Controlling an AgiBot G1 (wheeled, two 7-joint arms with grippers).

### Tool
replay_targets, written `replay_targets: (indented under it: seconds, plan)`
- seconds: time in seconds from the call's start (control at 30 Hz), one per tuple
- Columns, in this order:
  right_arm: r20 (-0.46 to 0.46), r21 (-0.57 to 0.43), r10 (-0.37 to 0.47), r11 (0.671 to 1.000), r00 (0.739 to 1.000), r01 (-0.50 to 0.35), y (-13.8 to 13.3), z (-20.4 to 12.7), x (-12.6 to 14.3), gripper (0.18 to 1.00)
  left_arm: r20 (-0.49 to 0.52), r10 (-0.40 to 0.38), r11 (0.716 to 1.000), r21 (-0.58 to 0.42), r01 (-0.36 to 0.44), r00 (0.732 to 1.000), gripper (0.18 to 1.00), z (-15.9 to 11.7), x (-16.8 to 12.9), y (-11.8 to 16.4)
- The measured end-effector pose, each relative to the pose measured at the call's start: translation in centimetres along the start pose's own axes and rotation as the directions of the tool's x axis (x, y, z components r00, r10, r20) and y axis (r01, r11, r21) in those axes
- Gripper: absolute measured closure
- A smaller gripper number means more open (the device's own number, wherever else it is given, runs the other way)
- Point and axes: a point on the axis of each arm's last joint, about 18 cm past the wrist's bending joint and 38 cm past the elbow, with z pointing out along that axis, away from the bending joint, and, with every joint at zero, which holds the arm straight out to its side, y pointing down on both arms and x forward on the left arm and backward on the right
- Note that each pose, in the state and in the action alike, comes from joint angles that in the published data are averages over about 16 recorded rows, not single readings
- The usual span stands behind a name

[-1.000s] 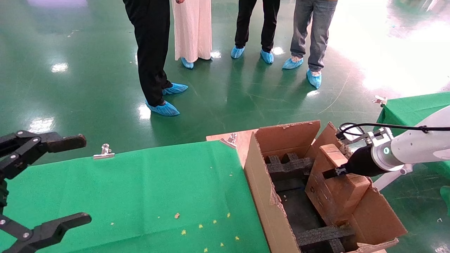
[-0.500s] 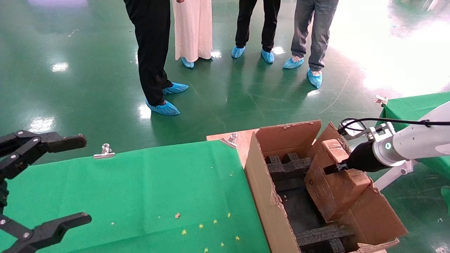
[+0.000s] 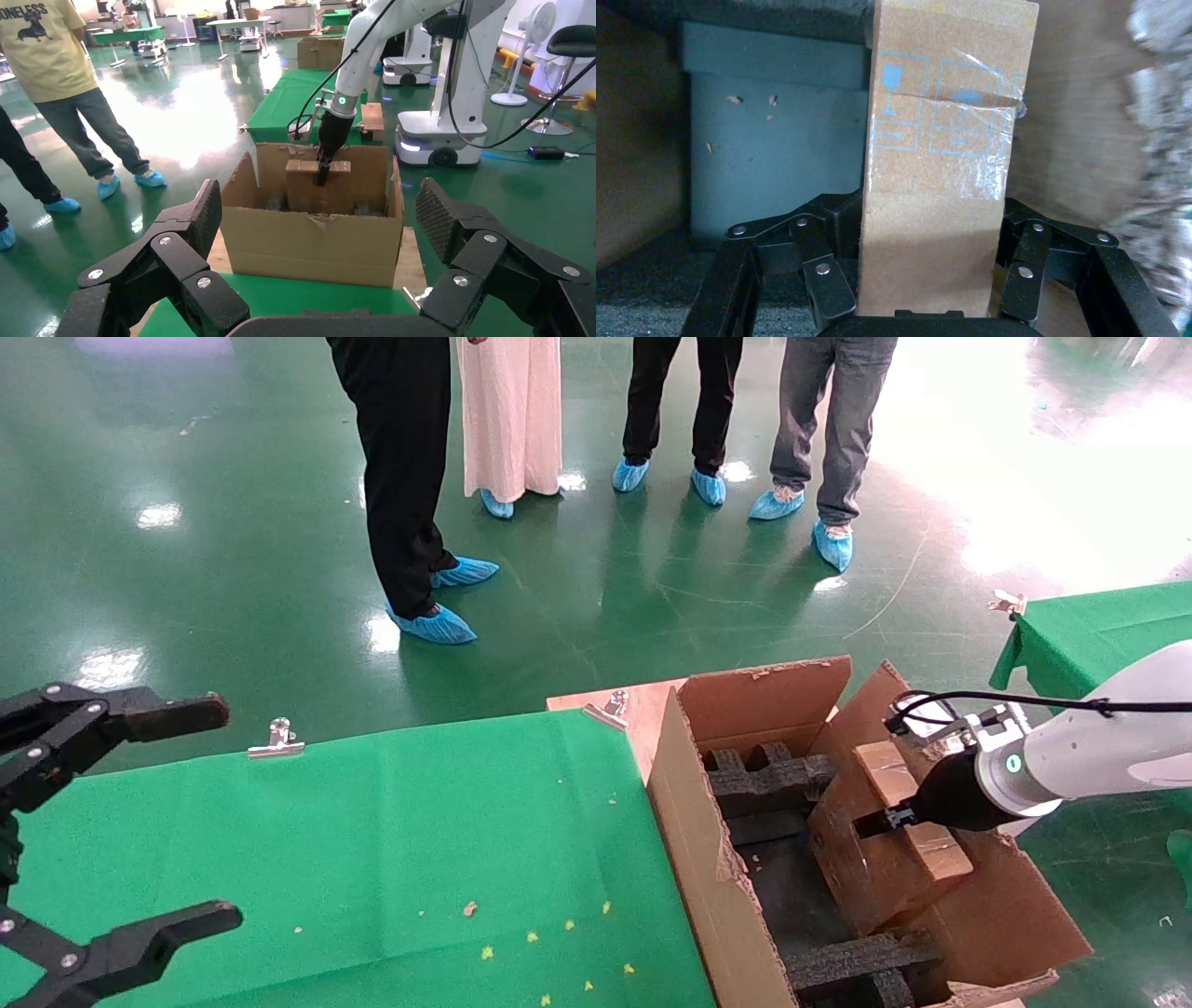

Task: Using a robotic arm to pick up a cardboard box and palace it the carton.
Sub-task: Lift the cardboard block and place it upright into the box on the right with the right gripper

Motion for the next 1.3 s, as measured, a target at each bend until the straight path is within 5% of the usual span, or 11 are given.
replay_targets:
  seconds: [1.3]
  plan:
    - [0.016,-0.095,-0.029,0.995,0.999,0.031,1.3,1.9,-0.6,0.891,0.001,0.0,1.0,0.0,0.0,1.0,0.184,0.0,0.0,0.0]
